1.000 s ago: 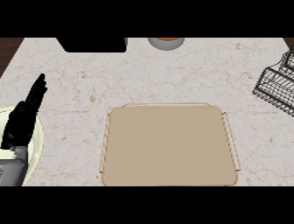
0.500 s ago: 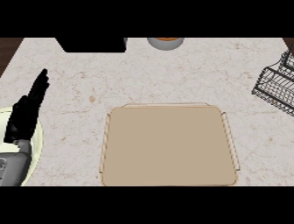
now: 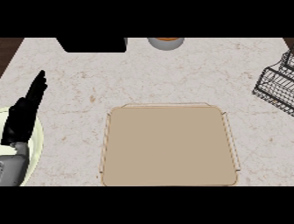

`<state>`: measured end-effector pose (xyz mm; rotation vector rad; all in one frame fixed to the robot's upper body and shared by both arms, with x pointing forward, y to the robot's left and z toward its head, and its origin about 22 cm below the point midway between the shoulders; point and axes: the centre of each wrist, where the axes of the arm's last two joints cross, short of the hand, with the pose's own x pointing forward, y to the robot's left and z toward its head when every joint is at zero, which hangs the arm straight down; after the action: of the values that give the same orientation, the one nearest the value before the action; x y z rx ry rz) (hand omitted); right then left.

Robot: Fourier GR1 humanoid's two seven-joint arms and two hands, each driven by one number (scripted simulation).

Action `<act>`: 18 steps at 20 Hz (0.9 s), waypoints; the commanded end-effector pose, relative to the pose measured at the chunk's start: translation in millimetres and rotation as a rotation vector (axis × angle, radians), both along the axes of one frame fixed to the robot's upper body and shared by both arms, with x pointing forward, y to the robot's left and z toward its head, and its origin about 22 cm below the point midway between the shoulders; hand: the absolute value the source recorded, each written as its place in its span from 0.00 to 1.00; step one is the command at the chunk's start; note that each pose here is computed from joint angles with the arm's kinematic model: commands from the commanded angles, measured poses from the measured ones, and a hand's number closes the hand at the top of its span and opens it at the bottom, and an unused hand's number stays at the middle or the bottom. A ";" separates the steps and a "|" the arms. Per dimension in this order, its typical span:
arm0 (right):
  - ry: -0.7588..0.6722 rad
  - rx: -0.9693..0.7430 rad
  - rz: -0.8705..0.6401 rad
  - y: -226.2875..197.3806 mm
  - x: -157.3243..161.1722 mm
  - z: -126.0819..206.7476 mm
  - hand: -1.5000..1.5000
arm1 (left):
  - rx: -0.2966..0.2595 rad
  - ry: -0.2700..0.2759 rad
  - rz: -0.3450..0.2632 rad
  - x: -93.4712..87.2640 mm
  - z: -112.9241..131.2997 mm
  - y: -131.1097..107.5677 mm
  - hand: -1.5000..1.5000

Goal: Pick the cupcake from the tray and place it in the tiered basket

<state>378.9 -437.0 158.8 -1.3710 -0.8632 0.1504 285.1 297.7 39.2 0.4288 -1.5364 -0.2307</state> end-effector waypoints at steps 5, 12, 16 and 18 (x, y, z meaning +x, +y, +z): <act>-0.263 0.017 -0.022 -10.8 -17.8 13.9 0.00 | -0.004 0.013 0.003 -3.4 -3.4 0.4 0.50; -0.388 -0.016 -0.112 -22.8 -48.1 66.3 0.00 | -0.006 0.009 0.021 -8.8 -11.0 8.4 0.50; -0.376 0.088 -0.178 -39.8 -86.0 61.0 0.00 | -0.008 0.008 0.023 -16.2 -5.7 2.4 0.50; -0.398 0.162 -0.195 -33.8 -98.9 64.4 0.00 | -0.001 0.019 0.049 -19.4 -13.5 20.8 0.50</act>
<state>309.9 -467.2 219.0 -1.4046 -1.0516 -0.2751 272.2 306.3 33.4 0.4548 -1.5202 -0.2107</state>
